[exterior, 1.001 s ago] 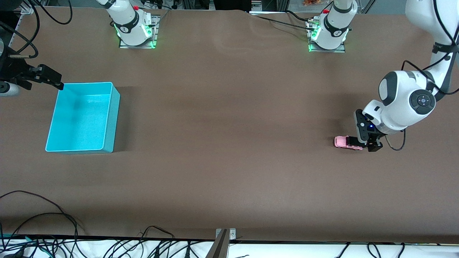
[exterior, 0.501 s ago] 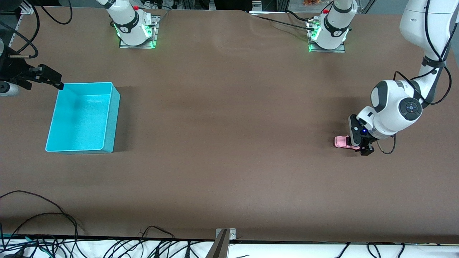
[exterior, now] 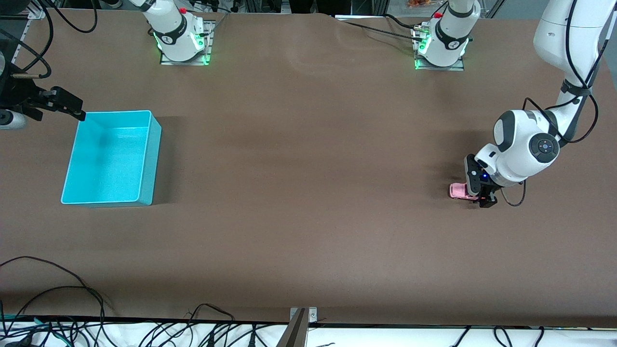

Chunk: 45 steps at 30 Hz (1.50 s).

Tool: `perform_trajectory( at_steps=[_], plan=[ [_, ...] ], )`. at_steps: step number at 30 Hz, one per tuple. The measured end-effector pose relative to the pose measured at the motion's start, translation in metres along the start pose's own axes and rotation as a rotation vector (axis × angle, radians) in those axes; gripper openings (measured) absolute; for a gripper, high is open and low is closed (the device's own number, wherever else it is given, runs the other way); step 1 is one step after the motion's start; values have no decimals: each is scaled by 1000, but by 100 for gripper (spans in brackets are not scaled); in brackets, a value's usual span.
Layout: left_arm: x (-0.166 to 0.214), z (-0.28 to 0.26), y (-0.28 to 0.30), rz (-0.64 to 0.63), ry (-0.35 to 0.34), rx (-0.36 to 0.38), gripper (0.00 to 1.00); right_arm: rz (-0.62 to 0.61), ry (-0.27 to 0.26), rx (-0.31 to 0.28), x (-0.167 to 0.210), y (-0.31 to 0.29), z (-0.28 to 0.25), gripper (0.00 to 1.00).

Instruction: Wind and store pink jeep toy

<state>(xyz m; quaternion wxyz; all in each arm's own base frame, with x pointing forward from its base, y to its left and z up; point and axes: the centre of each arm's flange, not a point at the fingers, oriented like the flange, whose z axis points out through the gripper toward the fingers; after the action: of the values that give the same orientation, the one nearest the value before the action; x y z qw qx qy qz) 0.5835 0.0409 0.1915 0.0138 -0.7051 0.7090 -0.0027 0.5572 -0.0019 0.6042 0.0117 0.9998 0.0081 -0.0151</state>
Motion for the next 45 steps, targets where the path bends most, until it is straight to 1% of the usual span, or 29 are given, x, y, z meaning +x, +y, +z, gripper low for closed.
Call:
perform_trajectory(
  at_steps=[1, 3, 7, 18, 32, 37, 42, 45],
  plan=[
    [0, 0, 0, 0, 0, -1, 78, 0, 0, 0, 0, 0, 0, 100],
    [0, 1, 0, 0, 0, 1, 71, 0, 0, 0, 0, 0, 0, 100],
    [0, 0, -1, 0, 0, 6, 51, 0, 0, 0, 0, 0, 0, 100],
    [-13, 0, 0, -24, -1, 7, 51, 0, 0, 0, 0, 0, 0, 100],
    [-17, 0, 1, -30, -1, 7, 51, 0, -1, 0, 0, 0, 0, 100],
    [-32, 0, 2, -56, -2, 7, 51, 0, -1, 0, 0, 0, 0, 100],
    [-58, 1, 6, -96, -3, 6, 51, 0, -1, 0, 0, 0, 0, 100],
    [-74, 1, 8, -95, -4, 7, 51, 0, -1, 0, 0, 0, 0, 100]
  ],
)
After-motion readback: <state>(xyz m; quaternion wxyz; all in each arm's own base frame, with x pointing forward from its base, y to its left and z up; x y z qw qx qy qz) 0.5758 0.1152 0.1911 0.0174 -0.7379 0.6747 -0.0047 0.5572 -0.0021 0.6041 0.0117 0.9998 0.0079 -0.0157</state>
